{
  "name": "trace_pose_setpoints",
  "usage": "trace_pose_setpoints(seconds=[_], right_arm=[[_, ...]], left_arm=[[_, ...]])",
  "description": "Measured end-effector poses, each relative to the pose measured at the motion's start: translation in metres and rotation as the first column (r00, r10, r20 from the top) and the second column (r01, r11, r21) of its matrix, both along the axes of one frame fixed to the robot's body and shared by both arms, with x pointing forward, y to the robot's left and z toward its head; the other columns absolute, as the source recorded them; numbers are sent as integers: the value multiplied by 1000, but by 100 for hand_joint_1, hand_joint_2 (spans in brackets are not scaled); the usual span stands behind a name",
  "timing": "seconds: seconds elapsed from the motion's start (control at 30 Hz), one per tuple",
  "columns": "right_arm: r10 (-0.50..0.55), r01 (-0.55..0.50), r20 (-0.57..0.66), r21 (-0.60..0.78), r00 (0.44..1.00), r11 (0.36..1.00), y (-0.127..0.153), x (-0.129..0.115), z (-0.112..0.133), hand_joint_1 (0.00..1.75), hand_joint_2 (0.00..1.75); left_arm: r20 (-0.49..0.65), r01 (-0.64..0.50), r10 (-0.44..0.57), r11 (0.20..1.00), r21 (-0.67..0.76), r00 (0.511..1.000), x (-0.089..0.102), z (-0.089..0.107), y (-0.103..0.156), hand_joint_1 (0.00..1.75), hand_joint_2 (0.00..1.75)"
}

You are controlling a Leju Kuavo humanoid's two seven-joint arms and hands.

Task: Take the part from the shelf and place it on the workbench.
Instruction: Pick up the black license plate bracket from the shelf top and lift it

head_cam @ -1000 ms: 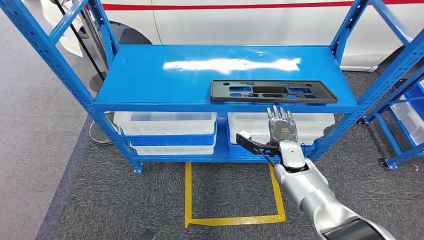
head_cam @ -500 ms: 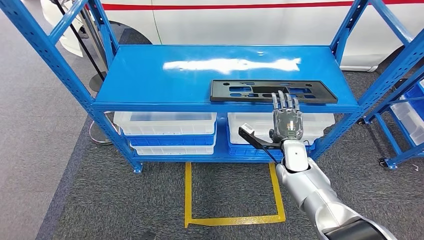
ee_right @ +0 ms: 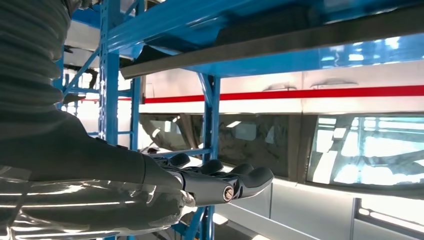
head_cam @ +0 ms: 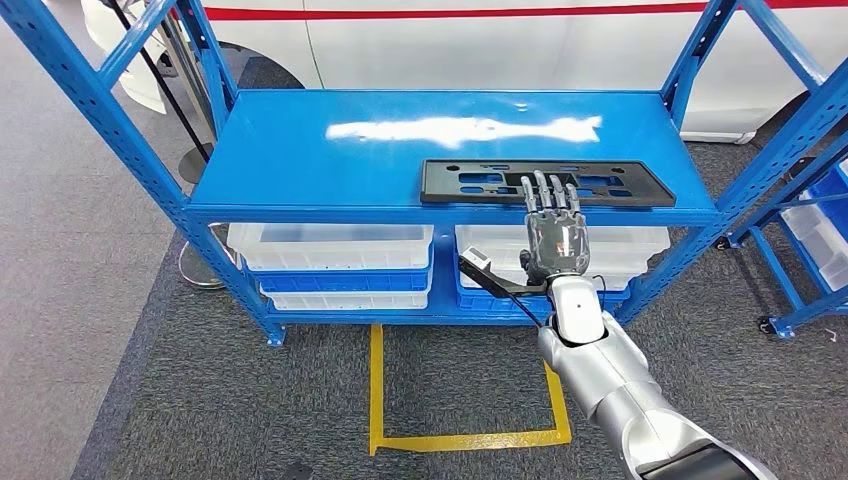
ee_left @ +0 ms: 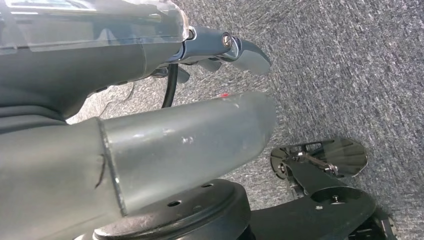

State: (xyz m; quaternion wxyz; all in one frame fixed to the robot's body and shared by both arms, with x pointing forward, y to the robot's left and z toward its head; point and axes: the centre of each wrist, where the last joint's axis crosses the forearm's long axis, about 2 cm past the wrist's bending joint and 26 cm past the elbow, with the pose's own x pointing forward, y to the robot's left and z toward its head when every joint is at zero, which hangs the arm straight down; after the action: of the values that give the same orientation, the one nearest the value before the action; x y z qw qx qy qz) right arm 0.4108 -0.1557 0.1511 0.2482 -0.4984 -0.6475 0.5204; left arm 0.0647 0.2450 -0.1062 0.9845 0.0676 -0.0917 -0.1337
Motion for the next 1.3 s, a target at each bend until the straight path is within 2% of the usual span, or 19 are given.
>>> trace_pose_setpoints(seconds=[0.7, 1.3], right_arm=[[-6, 5, -99, -10, 995, 1000, -3, -9, -21, 0, 175], [-2, 0, -105, -16, 994, 1000, -1, -11, -24, 0, 175]], left_arm=[[2, 25, -25, 1000, 1, 1000, 0, 0, -1, 0, 0], [-1, 30, -30, 1000, 5, 1000, 0, 0, 1, 0, 0]])
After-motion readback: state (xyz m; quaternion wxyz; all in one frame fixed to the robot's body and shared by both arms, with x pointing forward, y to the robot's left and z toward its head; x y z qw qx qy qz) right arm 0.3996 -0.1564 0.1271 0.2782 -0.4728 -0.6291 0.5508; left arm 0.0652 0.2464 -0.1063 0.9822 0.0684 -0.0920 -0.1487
